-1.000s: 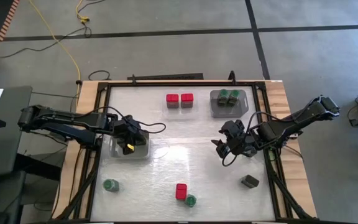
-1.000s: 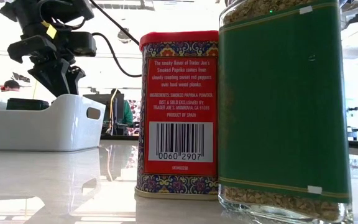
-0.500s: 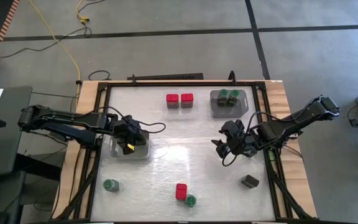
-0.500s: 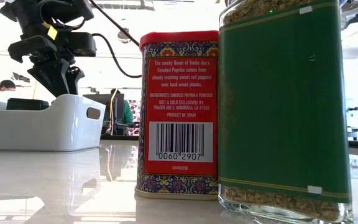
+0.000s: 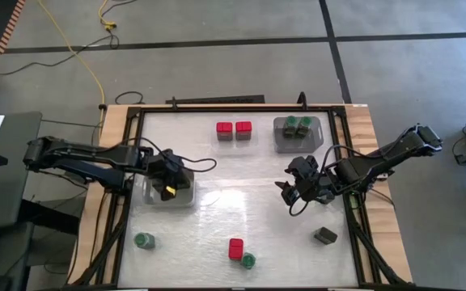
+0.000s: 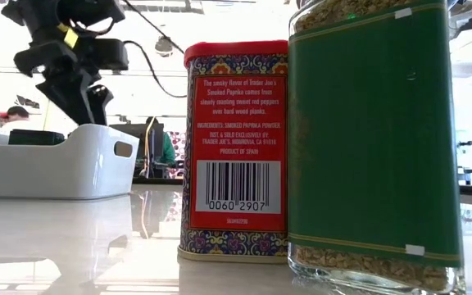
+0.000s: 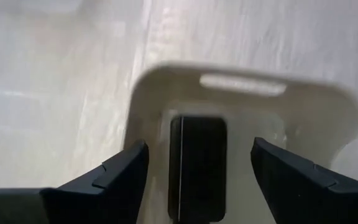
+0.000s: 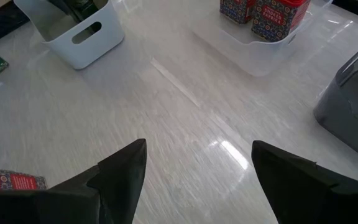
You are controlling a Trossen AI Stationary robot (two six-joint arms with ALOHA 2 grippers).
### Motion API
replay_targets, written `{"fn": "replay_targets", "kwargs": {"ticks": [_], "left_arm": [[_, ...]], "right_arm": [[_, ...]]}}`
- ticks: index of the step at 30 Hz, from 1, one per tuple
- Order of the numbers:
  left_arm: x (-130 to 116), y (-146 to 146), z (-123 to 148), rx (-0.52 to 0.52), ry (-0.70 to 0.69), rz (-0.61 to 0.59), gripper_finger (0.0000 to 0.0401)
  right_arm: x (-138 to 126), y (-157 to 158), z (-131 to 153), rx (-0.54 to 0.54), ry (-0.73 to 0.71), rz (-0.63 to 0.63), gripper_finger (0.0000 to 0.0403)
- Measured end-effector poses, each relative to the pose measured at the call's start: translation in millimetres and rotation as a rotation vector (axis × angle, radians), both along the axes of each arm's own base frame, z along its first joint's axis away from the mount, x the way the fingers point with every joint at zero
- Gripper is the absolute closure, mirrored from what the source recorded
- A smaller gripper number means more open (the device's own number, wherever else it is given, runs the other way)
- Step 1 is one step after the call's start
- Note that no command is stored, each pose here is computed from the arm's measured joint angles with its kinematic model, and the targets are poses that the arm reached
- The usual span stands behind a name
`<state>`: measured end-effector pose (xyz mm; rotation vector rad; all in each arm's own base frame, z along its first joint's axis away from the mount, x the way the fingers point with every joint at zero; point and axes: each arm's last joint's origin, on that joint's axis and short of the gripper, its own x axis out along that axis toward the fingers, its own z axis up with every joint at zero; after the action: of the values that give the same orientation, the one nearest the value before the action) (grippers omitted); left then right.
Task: Sort spices by type
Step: Put the green seasoning bottle into the black bin
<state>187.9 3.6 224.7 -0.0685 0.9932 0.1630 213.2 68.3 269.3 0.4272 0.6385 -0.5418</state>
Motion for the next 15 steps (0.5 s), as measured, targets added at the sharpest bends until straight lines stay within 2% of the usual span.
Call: {"fn": "replay_targets", "kwargs": {"ticks": [8,15], "left_arm": [[6.8,0.0,38.7,0.029,-0.068,-0.045,0.0131],[5.7,0.0,78.5,0.025,-0.112,-0.038,0.0132]], "right_arm": [[0.0,0.0,0.0,-0.001,0.000,0.001,0.0085],[1.4,0.6,1.2,0.010,-0.021,-0.002,0.0085]]}}
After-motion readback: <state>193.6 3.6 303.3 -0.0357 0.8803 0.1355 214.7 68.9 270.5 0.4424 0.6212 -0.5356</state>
